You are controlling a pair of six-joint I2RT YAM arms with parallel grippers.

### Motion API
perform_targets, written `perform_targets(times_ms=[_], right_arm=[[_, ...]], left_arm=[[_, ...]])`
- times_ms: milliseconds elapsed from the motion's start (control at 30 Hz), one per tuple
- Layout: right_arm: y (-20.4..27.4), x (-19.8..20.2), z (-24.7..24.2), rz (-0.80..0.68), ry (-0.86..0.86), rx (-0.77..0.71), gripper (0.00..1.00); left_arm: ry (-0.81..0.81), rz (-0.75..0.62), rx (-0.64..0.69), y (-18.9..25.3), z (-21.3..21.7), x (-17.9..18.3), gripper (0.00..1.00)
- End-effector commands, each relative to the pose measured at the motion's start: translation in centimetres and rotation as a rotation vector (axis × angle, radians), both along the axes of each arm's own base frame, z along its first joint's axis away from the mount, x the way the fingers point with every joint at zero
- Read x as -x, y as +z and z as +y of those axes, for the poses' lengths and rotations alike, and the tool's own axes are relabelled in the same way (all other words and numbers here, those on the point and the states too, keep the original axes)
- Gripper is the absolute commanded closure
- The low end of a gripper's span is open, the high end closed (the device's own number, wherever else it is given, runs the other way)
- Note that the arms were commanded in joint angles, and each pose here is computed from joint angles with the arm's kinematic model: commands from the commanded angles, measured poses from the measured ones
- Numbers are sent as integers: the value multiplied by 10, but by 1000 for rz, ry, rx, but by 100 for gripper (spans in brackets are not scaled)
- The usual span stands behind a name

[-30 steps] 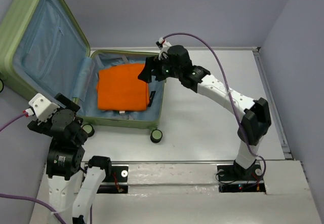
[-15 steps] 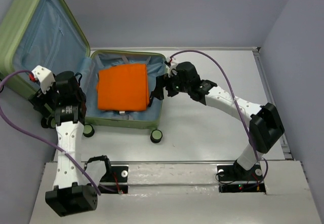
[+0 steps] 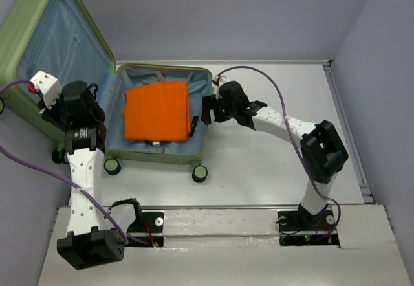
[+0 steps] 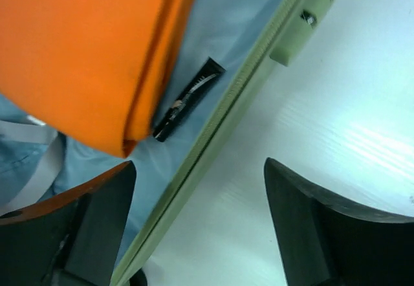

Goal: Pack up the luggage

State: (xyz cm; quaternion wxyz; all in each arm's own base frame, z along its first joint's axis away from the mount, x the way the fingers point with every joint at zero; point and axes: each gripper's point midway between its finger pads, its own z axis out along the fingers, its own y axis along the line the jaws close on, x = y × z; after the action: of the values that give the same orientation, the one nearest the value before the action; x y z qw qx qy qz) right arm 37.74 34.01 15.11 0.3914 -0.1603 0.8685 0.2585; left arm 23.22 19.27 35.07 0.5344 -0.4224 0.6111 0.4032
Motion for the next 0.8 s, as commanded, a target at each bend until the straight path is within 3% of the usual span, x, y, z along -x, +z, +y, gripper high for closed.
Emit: perform_targets(times_ms=[0, 33, 100, 167, 233, 267, 400, 500, 600, 633, 700, 733, 767], right_arm=[[-9, -7, 7, 42, -10, -4, 22], [-15, -9, 6, 49, -20, 4, 46], [-22, -10, 3, 57, -38, 18, 76], [-28, -10, 4, 69, -36, 20, 92], [-29, -8, 9, 84, -23, 1, 93], [-29, -7, 11, 90, -15, -6, 93], [-36, -6, 15, 110, -6, -18, 93], [-45, -6, 20, 131, 6, -29, 93], [-50, -7, 20, 132, 0, -19, 93], [-49, -13, 12, 124, -23, -13, 93], [-46, -23, -6, 121, -61, -18, 93], [-45, -29, -24, 127, -94, -22, 93], [-44, -26, -26, 127, -93, -23, 93]], left_arm=[[-29, -84, -8, 12, -1, -10, 95], [-46, -84, -2, 11, -3, -12, 95], [-133, -119, 19, 14, -14, -20, 94], [-285, -154, 43, 11, -40, -33, 94], [-426, -192, 52, 11, -69, -43, 94], [-576, -204, 66, 5, -108, -48, 94], [-884, -222, 124, -13, -190, -48, 94], [-1334, -203, 213, -20, -310, -28, 94], [-1590, -71, 194, -32, -393, -6, 94], [-1736, 6, 164, -38, -432, 21, 76], [-1845, 122, 117, -38, -483, 40, 39], [-1948, 185, 82, -34, -514, 64, 14], [-1985, 191, 64, -28, -525, 74, 10]])
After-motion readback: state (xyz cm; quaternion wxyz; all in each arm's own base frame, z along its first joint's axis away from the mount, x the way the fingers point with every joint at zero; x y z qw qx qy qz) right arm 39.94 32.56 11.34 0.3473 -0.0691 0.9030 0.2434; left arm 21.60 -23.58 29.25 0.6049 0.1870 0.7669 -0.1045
